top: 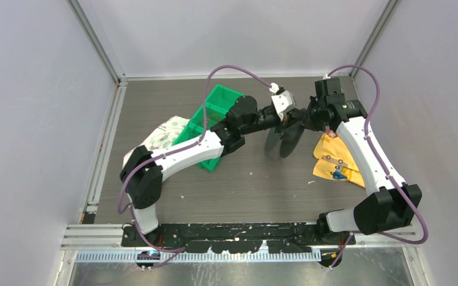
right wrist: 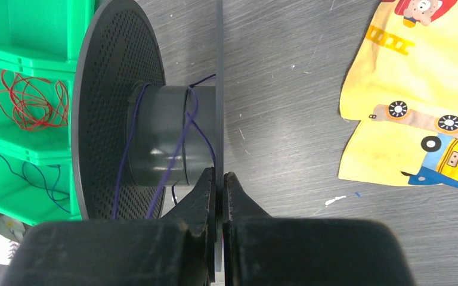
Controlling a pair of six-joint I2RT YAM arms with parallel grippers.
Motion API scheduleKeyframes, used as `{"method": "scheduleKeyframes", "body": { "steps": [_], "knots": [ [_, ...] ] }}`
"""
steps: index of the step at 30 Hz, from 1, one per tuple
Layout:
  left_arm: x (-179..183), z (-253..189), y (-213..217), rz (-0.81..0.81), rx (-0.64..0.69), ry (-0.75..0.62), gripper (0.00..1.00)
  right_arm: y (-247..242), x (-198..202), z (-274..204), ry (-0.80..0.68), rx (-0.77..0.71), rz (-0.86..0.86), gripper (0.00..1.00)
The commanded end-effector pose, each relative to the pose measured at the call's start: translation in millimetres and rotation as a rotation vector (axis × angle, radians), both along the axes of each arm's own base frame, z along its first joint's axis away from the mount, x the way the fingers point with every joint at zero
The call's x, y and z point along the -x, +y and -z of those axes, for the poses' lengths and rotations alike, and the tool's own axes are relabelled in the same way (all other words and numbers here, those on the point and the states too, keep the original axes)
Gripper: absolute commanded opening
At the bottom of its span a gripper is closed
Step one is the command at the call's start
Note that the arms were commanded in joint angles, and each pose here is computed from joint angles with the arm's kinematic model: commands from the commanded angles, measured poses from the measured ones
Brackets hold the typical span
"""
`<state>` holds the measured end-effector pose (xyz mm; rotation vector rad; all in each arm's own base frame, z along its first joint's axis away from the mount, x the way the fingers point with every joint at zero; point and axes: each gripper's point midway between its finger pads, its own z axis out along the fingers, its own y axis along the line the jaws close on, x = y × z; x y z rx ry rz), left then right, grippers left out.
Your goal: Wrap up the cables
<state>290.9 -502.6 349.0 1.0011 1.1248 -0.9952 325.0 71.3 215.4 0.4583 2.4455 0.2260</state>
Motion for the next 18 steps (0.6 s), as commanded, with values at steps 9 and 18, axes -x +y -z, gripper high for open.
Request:
{"method": "scheduleKeyframes", "body": {
  "steps": [9,18],
  "knots": [
    [-32,-11,37,-0.309,-0.008,-0.035,0.00,7,-12,-32,-0.104,-0.056,0.003,0.01],
    [-15,-6,55,-0.306,0.030,0.143,0.00,-18,19,-36,-0.073,0.076,-0.004,0.01]
  ]
}}
